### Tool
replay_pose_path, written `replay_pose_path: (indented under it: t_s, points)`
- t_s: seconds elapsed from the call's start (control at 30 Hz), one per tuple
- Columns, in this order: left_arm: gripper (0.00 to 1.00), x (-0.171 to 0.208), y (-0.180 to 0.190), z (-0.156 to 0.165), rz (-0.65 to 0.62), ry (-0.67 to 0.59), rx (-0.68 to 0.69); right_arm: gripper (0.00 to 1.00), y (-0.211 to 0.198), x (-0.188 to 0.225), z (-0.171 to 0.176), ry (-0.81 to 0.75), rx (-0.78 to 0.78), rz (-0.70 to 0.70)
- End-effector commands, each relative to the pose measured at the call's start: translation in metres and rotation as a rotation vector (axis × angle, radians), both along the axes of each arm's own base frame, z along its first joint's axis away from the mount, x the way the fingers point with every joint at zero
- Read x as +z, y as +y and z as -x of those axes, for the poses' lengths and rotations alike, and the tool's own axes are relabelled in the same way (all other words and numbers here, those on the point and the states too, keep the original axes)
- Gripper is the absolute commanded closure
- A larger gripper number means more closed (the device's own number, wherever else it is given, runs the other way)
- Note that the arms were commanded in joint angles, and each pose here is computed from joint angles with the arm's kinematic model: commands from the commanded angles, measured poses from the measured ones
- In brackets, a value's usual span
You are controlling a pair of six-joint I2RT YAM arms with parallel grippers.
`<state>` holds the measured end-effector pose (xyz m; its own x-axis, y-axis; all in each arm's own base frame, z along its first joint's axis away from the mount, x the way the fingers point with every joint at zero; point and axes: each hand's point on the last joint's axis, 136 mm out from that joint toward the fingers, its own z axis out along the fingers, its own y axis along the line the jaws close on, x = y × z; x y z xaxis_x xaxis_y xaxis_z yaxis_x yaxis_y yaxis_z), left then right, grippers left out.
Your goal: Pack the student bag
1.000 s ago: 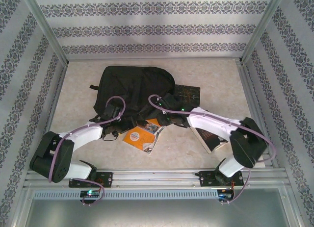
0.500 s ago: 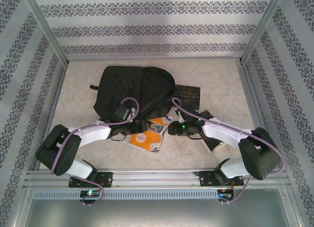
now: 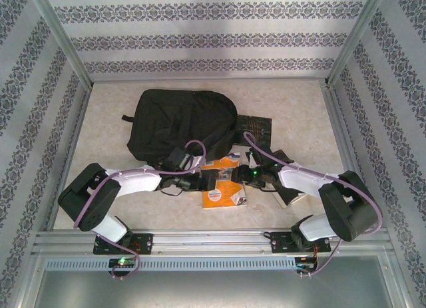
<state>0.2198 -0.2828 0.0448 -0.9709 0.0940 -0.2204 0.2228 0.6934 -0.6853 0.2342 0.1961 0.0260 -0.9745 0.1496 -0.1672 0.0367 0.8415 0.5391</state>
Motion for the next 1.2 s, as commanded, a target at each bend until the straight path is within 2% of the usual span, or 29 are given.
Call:
replay_pose_path:
  t_s: [0.0, 0.13, 0.27, 0.47, 0.67, 0.8, 1.0, 1.17]
  points:
    - [0.21, -0.005, -0.008, -0.007, -0.023, -0.041, -0.037, 0.43, -0.006, -0.008, -0.002, 0.01, -0.001, 0.01]
    - [0.24, -0.017, -0.013, -0.011, -0.017, -0.019, -0.026, 0.43, 0.005, -0.015, 0.002, 0.056, 0.034, -0.04]
    - [0.27, -0.018, -0.017, -0.015, -0.004, -0.019, -0.024, 0.44, 0.027, -0.009, 0.006, 0.092, 0.072, -0.178]
    - [0.3, -0.02, -0.021, -0.014, 0.017, -0.007, -0.024, 0.47, 0.047, 0.027, 0.005, 0.06, 0.084, -0.352]
    - [0.31, -0.022, -0.022, -0.013, 0.031, 0.002, -0.025, 0.47, 0.071, 0.06, 0.014, 0.065, 0.175, -0.494]
    - [0.31, -0.018, -0.023, -0.014, 0.046, -0.002, -0.021, 0.49, 0.068, 0.055, 0.011, 0.059, 0.148, -0.469]
    - [0.3, -0.002, -0.021, -0.012, 0.06, -0.022, -0.016, 0.68, 0.048, 0.042, 0.003, 0.037, 0.048, -0.381]
    - [0.22, 0.021, -0.012, -0.011, 0.057, -0.063, 0.008, 0.77, 0.029, 0.05, 0.004, 0.006, -0.015, -0.333]
